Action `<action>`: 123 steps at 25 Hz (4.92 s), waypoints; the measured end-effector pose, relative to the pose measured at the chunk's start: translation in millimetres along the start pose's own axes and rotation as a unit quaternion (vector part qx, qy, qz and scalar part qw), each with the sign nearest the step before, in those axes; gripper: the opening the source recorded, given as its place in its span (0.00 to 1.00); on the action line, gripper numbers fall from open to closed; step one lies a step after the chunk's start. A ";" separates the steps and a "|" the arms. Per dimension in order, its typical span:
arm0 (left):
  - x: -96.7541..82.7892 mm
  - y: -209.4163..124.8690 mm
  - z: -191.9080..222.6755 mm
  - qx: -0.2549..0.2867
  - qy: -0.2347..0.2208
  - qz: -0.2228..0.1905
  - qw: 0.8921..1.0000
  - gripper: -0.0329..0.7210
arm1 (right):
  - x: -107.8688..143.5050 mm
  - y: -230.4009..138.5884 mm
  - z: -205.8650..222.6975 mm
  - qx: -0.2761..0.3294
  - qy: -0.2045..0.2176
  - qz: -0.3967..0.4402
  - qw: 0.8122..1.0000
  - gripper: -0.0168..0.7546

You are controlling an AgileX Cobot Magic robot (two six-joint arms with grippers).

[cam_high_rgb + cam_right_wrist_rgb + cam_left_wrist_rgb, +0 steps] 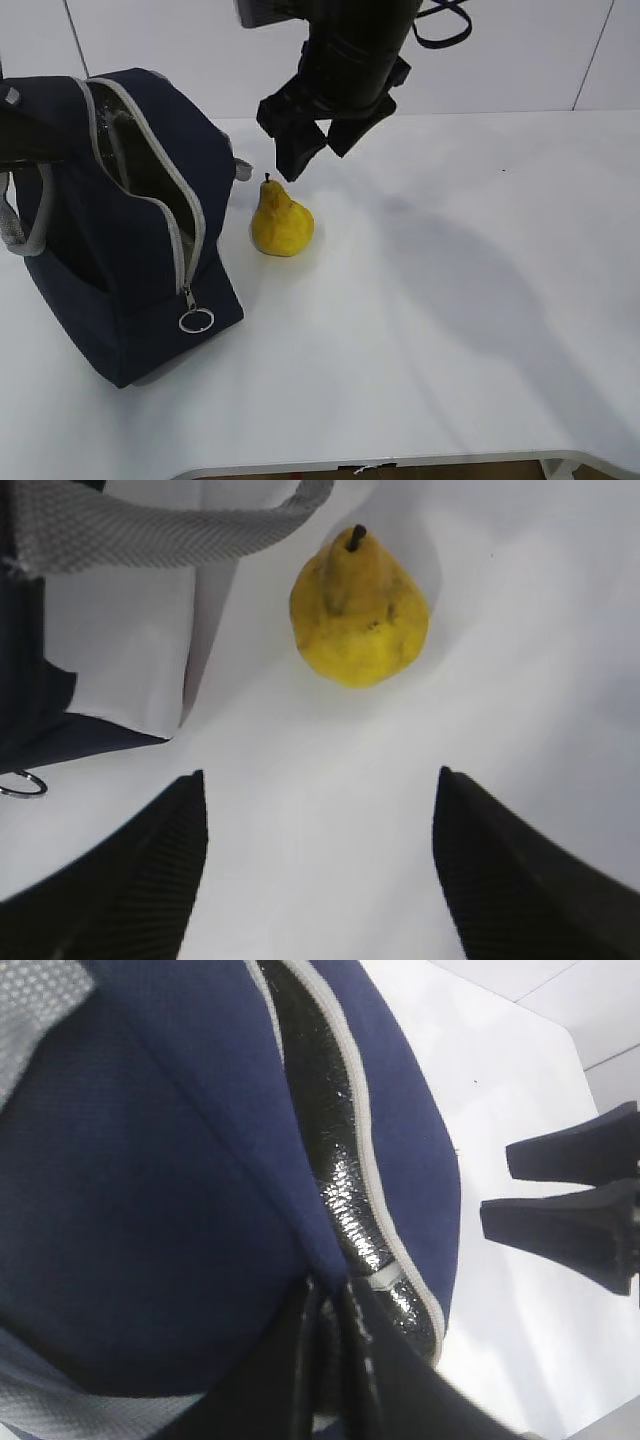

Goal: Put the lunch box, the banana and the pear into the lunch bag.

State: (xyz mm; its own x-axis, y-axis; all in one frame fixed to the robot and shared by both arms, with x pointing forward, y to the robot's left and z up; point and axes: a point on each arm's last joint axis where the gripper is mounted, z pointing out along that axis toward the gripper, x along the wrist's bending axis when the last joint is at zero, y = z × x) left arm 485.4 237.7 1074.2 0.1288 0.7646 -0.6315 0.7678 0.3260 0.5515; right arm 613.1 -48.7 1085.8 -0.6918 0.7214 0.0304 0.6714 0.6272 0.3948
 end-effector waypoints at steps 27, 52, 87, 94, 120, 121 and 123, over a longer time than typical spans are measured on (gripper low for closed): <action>0.0 0.0 0.0 0.000 0.000 0.000 1.000 0.05 | 7.5 -106.5 31.7 -0.222 -0.070 0.017 0.972 0.76; 0.0 0.0 0.0 0.000 0.000 0.001 1.000 0.05 | 23.6 -84.8 88.1 -0.426 -0.106 -0.030 0.898 0.76; 0.4 0.0 0.0 0.000 0.002 0.003 1.000 0.05 | 4.0 -60.3 146.5 -0.442 -0.140 -0.007 0.886 0.76; 0.5 -0.1 0.0 0.000 0.003 0.004 1.000 0.05 | 3.7 -61.0 155.3 -0.433 -0.139 -0.009 0.891 0.76; 0.7 -0.1 0.0 0.001 0.004 0.005 1.000 0.05 | 3.0 -60.2 168.2 -0.418 -0.135 -0.011 0.898 0.59; 0.7 -0.1 0.0 0.001 0.004 0.005 1.000 0.05 | 3.0 -60.2 168.2 -0.418 -0.135 -0.011 0.898 0.56; 0.7 -0.1 0.0 0.001 0.004 0.005 1.000 0.05 | 3.0 -60.2 168.2 -0.418 -0.135 -0.011 0.898 0.49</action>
State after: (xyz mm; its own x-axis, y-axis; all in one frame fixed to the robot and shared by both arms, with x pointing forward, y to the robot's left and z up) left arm 485.4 238.2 1073.7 0.1323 0.7719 -0.6218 0.7676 0.3172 0.5570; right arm 615.3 -34.9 907.7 -0.5368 0.8272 -0.1664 0.1446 0.2845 0.9477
